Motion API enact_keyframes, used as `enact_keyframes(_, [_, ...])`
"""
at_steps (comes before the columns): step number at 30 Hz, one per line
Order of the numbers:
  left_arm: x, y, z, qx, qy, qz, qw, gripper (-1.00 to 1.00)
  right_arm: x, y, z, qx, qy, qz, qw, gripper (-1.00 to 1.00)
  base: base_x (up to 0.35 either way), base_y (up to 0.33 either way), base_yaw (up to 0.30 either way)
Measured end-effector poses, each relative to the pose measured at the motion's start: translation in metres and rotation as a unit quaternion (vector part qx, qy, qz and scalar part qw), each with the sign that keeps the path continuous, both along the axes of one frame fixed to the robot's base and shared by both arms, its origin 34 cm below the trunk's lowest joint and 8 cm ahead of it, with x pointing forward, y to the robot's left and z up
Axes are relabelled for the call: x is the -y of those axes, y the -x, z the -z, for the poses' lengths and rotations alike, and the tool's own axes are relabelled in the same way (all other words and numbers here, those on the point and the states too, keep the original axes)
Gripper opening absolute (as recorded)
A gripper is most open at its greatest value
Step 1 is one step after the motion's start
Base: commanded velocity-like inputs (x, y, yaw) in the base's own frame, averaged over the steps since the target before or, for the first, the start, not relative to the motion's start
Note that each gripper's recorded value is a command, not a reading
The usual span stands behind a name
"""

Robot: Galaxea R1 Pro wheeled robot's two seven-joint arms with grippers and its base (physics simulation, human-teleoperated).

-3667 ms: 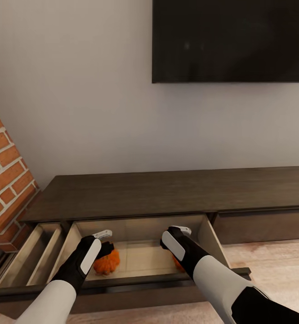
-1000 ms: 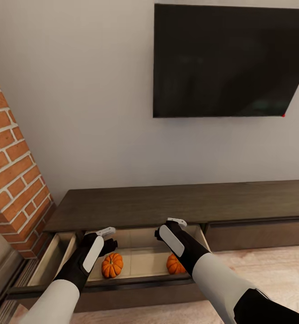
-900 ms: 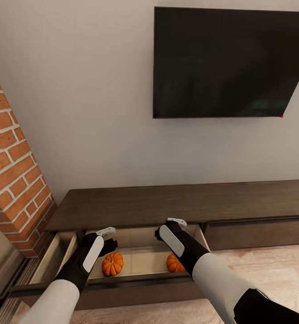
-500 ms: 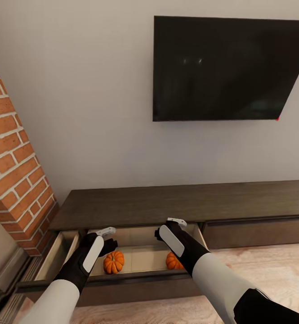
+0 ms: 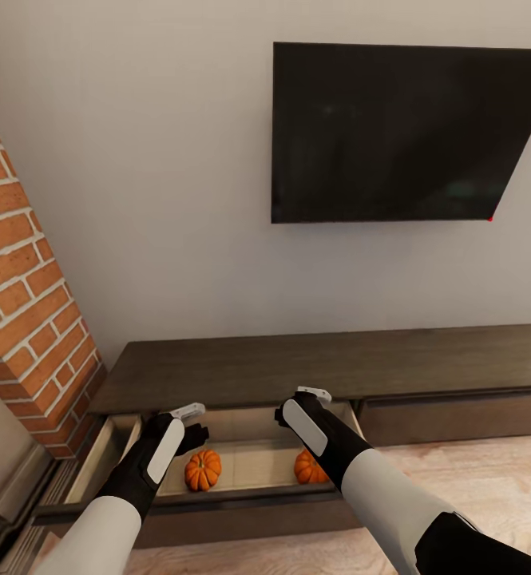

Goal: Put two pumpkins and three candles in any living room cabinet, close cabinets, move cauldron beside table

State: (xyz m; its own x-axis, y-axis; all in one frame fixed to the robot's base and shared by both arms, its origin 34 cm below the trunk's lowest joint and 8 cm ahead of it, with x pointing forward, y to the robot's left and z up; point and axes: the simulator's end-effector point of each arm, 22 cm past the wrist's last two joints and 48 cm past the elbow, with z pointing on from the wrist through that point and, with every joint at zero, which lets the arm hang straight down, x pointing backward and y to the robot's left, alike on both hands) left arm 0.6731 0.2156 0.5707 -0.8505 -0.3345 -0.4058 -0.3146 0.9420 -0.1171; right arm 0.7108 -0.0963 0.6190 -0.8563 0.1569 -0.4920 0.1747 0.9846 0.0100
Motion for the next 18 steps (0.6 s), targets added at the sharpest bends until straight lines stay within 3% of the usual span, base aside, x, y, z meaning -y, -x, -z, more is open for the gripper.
enact_keyframes(18, [0.0,-0.004,-0.034,0.0,0.0,0.001,1.0,1.0,0.0,-0.004,-0.034,0.0,0.0,0.0,1.0,1.0,0.0,0.0,0.0])
